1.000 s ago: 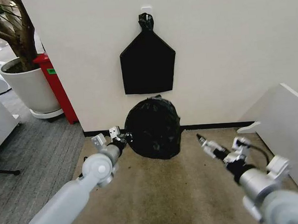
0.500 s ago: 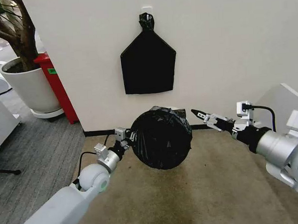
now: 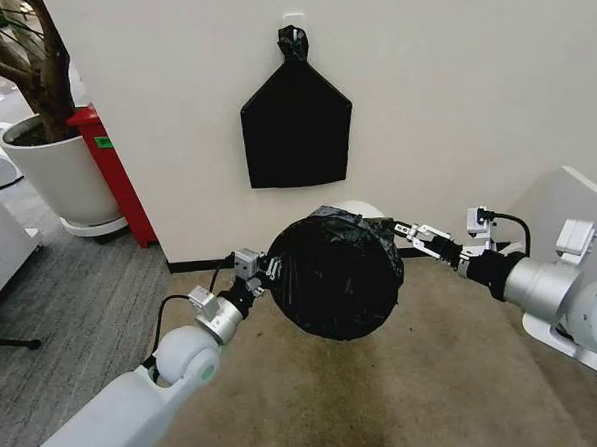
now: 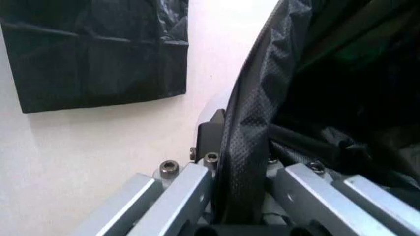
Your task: Place the garbage bag over the trash bin.
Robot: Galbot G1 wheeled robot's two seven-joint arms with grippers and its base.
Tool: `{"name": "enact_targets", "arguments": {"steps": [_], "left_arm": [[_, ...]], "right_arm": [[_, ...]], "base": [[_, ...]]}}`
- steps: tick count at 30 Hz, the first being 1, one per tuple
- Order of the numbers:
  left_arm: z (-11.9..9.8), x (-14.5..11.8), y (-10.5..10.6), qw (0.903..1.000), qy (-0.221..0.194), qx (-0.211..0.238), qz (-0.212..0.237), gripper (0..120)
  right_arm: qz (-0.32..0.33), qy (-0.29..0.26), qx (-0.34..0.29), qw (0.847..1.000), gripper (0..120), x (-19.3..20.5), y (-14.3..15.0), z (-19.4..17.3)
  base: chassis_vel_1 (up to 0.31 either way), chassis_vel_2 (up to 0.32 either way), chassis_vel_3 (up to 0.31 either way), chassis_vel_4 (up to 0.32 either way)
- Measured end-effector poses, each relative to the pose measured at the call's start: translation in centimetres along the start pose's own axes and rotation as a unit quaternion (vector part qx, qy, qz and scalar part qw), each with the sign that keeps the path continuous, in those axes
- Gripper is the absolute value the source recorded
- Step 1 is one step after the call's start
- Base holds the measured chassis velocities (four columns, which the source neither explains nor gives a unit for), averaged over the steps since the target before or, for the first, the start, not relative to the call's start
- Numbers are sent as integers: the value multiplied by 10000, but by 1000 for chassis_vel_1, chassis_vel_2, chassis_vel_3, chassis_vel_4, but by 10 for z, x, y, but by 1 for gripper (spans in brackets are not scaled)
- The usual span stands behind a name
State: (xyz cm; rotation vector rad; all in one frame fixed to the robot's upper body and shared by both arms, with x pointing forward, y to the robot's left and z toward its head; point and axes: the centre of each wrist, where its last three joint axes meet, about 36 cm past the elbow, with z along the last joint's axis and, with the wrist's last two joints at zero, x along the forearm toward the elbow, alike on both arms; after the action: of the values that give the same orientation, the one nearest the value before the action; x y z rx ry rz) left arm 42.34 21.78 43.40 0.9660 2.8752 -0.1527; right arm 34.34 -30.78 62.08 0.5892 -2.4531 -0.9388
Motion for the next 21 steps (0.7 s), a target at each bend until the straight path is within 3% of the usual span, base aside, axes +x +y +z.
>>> {"name": "enact_targets", "arguments": {"steps": [21], "left_arm": [[9, -6, 2, 10000, 86, -9, -18, 0]], "right_arm": [[-70, -37, 65, 9999, 5, -2, 11, 6]], "base": [[0, 0, 0, 0]]}}
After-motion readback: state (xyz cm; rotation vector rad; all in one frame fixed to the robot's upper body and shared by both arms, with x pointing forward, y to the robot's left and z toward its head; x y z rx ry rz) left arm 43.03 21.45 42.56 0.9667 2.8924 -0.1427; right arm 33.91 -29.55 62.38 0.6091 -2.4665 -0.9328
